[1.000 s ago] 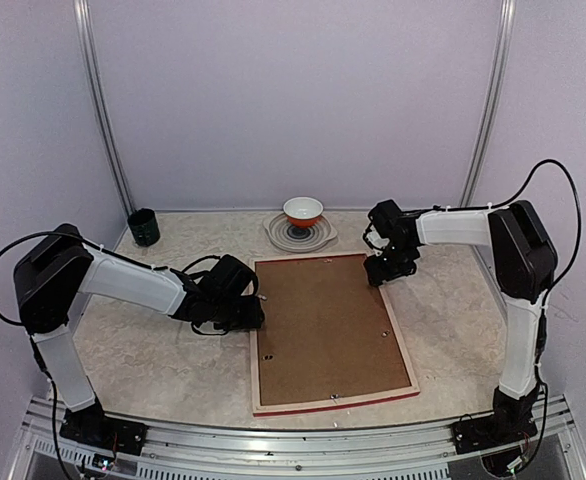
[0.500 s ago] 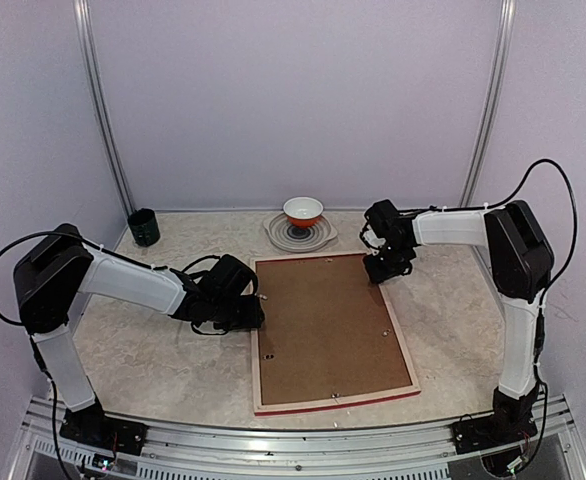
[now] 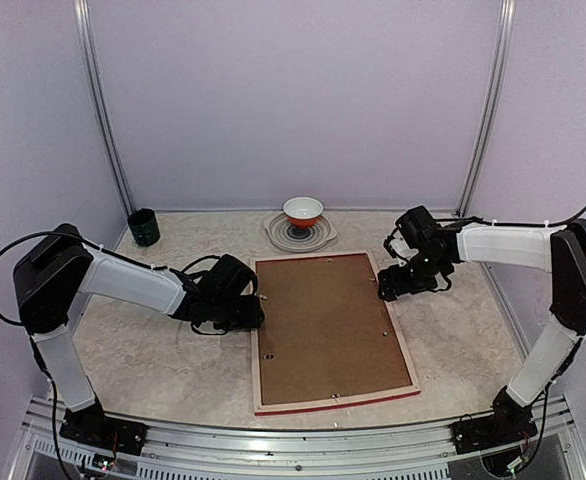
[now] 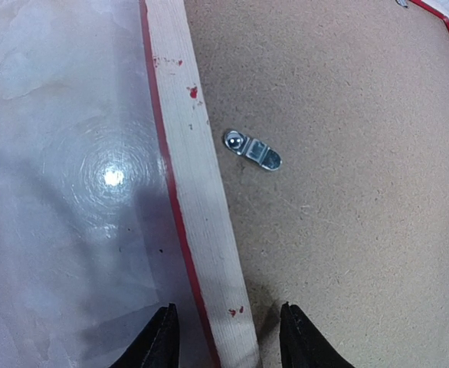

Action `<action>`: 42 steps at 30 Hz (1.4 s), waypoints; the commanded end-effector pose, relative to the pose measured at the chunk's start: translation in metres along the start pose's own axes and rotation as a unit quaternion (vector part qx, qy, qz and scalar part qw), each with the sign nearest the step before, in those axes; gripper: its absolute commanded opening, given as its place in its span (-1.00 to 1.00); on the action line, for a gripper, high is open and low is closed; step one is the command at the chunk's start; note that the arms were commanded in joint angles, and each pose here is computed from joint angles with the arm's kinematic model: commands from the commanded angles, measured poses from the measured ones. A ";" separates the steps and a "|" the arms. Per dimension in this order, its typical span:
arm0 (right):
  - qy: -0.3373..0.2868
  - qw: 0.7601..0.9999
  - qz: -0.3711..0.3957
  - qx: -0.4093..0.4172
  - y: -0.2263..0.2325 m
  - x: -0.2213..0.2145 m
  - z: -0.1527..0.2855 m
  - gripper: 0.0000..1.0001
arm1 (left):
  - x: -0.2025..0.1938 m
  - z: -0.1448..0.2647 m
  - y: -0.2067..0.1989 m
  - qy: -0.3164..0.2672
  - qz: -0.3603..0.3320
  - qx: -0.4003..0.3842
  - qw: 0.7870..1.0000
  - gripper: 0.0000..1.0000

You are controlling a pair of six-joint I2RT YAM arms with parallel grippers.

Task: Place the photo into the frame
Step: Press the fastener onto the backboard.

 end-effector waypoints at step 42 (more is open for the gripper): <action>0.066 0.993 -0.083 -0.053 0.005 -0.102 0.002 0.41 | -0.004 0.008 0.013 0.007 0.004 -0.001 1.000 -0.10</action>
Point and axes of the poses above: each gripper's point midway between its finger pads, its own z axis back along the fingers, its own y axis along the line the jaws close on, x = y × z, the point moved 8 cm from there along z, back along the fingers, and after that the axes turned 3 degrees about z, right-handed, at the moved point
